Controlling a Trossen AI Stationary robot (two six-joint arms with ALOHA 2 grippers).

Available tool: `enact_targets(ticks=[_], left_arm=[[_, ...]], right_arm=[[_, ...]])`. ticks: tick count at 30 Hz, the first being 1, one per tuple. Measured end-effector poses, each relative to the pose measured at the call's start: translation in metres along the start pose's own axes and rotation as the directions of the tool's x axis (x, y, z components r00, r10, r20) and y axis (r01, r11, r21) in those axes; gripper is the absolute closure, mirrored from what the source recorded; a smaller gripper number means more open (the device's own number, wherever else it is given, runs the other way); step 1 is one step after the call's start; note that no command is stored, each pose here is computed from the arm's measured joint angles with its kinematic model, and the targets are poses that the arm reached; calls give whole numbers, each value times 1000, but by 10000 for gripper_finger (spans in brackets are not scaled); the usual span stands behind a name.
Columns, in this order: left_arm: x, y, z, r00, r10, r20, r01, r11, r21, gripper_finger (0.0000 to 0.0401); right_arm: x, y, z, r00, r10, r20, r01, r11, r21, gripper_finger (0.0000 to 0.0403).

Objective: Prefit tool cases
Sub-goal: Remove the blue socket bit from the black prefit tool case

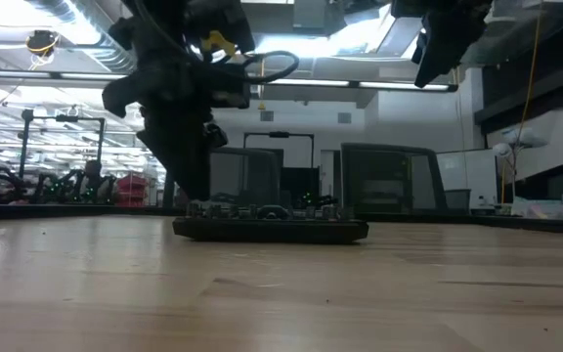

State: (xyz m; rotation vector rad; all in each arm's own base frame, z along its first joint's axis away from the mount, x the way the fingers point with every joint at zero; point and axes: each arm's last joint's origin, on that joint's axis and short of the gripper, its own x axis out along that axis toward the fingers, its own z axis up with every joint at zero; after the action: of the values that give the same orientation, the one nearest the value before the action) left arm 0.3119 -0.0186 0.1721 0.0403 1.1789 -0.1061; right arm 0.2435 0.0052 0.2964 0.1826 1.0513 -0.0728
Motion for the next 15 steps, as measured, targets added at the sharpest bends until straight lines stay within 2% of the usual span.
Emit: enact_targets(ticks=[7, 15], left_arm=[[1, 0, 2, 999, 0, 34, -1, 1000, 19, 319], [5, 3, -3, 1000, 5, 22, -4, 1000, -24, 321]], right_arm=[[0, 0, 0, 1000, -9, 3, 9, 1000, -1, 400], [0, 0, 2, 1000, -5, 25, 5, 1000, -2, 400]])
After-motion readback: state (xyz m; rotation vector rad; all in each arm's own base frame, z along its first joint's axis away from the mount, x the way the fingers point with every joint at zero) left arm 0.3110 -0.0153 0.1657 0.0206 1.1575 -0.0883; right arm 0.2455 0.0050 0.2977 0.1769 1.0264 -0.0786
